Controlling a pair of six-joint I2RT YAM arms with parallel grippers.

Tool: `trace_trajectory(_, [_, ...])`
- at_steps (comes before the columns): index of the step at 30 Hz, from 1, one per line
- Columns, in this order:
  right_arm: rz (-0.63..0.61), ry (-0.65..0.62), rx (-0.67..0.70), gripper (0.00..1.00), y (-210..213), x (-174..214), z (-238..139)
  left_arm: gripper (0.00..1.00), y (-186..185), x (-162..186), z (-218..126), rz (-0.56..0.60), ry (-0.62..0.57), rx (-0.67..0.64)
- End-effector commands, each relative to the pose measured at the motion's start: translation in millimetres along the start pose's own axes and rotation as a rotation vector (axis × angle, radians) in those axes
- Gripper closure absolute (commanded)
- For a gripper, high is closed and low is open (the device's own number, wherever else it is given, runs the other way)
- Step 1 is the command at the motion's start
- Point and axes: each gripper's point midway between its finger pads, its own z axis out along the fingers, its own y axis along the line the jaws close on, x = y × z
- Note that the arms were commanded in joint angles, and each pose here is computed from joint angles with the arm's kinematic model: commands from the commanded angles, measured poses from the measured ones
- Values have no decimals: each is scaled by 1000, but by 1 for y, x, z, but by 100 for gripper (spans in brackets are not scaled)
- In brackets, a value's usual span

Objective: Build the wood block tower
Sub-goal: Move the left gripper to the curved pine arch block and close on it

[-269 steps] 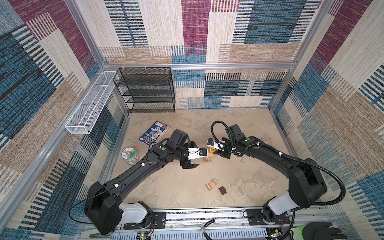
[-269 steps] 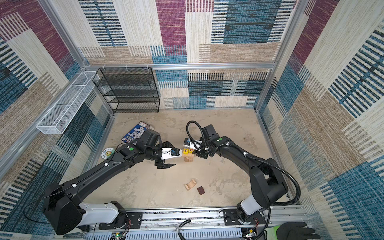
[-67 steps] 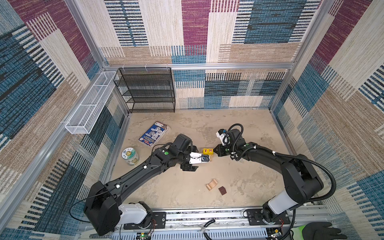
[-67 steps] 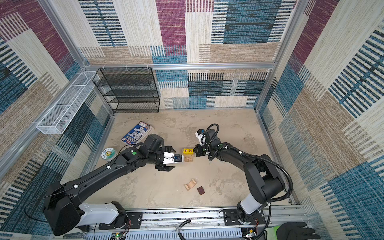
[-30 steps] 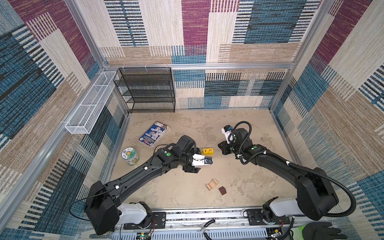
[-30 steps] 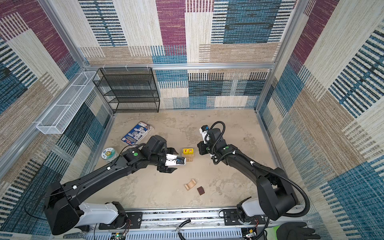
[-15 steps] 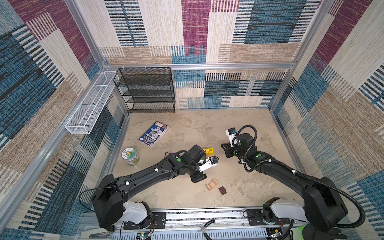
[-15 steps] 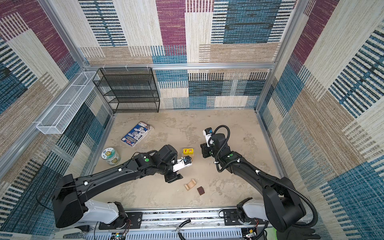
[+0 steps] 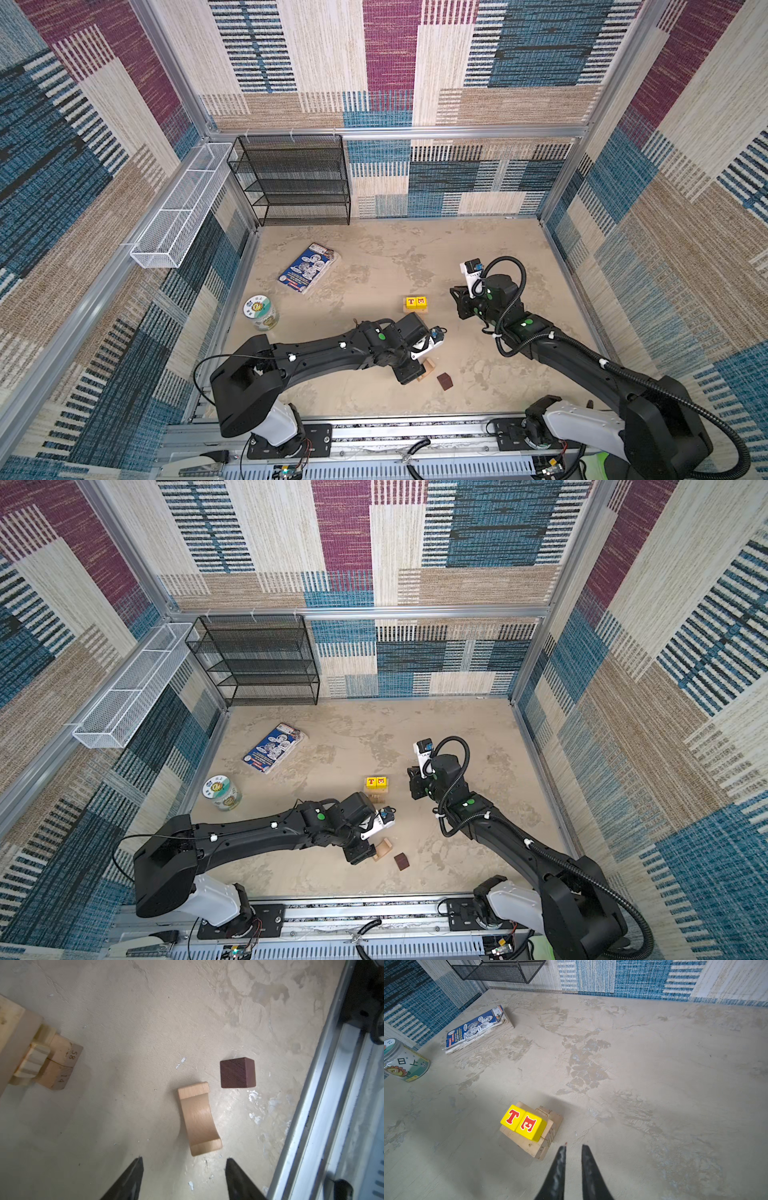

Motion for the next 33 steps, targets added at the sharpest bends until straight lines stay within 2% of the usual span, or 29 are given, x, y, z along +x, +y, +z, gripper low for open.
trace_trajectory(1, [-13,-46,5,82,0,-11,-1,33,-2,-8,3,-28,-19,15])
trace_trajectory(21, [-15,-34,26,82,-4,-5,-1,34,-19,6,28,15,86,49])
trace_trajectory(24, [-13,-36,26,82,-4,-6,-2,40,-18,11,32,12,105,46])
trace_trajectory(33, [-14,-36,22,82,-3,-10,-1,65,-21,14,33,13,126,64])
